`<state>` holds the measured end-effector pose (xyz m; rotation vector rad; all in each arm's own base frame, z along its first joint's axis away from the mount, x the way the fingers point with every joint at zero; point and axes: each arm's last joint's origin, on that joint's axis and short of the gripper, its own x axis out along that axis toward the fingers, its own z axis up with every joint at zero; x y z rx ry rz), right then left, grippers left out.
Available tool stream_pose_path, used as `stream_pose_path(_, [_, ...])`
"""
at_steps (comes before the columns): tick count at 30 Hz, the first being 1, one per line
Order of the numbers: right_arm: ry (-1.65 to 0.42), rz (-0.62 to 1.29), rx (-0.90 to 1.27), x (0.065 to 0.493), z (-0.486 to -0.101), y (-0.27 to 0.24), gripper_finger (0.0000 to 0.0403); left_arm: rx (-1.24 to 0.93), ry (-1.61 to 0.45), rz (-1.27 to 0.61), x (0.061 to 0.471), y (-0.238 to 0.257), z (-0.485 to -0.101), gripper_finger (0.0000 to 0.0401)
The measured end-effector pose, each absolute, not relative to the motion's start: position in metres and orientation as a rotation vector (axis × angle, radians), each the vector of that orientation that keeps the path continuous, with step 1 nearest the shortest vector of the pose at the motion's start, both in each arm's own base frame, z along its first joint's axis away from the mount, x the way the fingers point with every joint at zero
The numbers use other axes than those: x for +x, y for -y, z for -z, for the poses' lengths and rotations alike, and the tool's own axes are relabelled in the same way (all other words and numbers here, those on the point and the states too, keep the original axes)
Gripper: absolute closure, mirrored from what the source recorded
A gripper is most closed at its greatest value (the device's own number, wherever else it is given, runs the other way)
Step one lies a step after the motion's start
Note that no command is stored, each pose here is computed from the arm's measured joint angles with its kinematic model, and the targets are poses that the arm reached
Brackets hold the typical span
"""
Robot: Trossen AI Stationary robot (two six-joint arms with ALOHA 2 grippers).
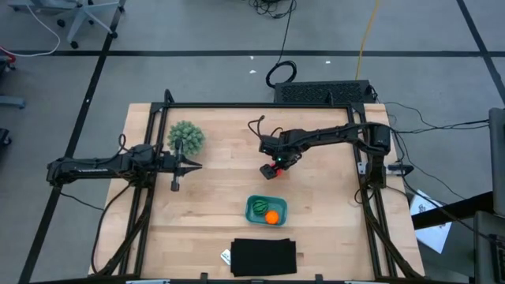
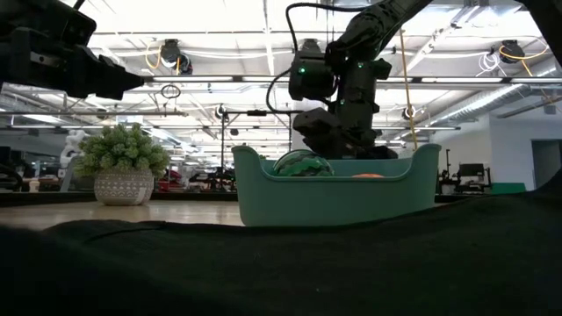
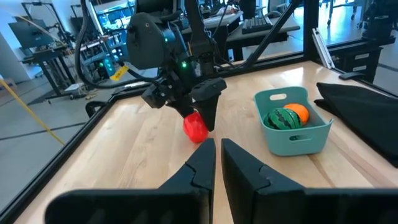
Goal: Pick and placing Produce into tupperware
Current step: Put the apple in the blue bin
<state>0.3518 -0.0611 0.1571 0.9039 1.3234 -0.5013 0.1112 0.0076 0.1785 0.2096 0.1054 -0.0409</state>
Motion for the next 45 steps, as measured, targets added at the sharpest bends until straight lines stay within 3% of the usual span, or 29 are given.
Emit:
stream_pose_path(17, [-1.333, 0.441, 0.828, 0.352, -0.1571, 0.0608, 0.0088, 0.193, -0.123, 0.042, 0.111, -0.0076, -0.1768, 0.037])
stream_pose_path(28, [-1.338, 0.439, 0.831, 0.3516, -0.1577, 0.0606, 0.0162, 0.19, -0.126, 0.043, 0.1109, -0.0076, -0.1765, 0.037])
stream_pose_path(45, [-1.315, 0.43, 0.825, 0.3538, -0.1582, 0.0611, 0.0189, 0.188, -0.129, 0.043, 0.1109, -0.0076, -0.1763, 0.037])
